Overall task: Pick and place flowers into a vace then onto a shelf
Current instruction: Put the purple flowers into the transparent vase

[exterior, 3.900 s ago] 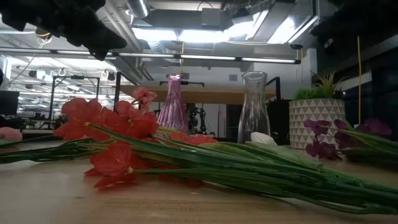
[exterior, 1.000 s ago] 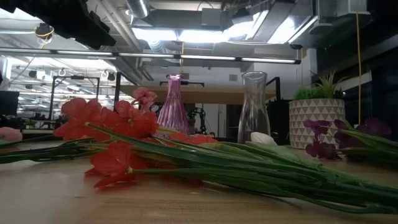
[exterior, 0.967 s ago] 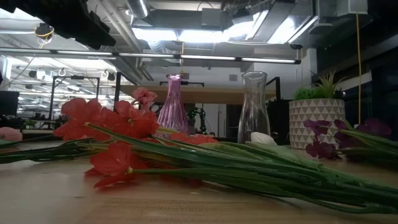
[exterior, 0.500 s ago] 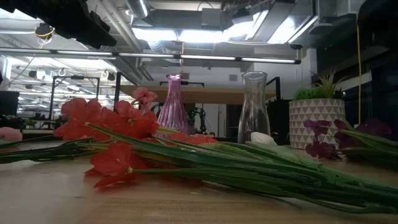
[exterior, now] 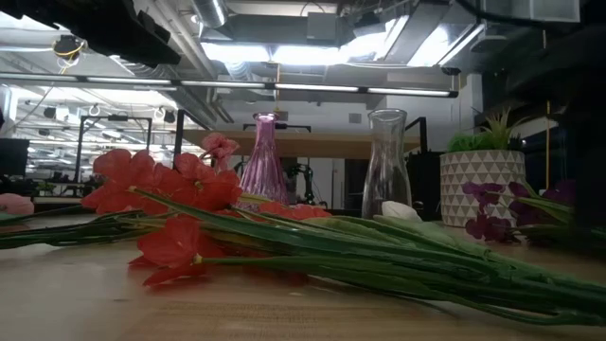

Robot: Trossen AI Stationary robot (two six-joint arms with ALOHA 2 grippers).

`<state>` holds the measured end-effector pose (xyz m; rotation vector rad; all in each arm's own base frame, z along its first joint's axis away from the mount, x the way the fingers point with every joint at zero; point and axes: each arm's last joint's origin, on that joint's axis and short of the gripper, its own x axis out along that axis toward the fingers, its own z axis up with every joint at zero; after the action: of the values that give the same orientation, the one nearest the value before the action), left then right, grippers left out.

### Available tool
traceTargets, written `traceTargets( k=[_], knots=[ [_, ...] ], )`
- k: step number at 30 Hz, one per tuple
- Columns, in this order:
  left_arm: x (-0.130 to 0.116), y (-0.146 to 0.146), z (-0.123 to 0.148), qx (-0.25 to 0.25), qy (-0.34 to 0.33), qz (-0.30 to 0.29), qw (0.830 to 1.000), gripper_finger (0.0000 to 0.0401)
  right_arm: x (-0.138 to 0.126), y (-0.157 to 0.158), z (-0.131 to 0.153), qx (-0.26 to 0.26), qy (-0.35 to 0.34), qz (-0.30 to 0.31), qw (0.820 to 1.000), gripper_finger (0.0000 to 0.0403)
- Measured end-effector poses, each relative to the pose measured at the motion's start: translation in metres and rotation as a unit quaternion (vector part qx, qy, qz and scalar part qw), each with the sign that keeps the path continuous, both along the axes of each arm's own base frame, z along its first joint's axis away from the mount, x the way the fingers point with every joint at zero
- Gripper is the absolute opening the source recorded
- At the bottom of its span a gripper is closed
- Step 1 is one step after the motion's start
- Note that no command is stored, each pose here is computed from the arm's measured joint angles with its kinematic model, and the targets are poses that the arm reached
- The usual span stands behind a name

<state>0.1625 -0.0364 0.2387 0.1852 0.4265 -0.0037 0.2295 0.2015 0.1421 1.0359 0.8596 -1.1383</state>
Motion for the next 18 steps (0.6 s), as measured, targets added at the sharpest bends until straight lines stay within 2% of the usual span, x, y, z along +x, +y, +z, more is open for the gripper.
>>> traceTargets(
  k=[8,18],
  knots=[
    [0.0,0.0,0.0,0.0,0.0,0.0,1.0,0.0003,0.0059,-0.0053,-0.0107,0.002,0.028,-0.015,0.999,0.0234],
    [0.0,0.0,0.0,0.0,0.0,0.0,1.0,0.0003,0.0051,-0.0059,-0.0111,0.011,0.047,-0.008,0.999,0.0163]
  ],
)
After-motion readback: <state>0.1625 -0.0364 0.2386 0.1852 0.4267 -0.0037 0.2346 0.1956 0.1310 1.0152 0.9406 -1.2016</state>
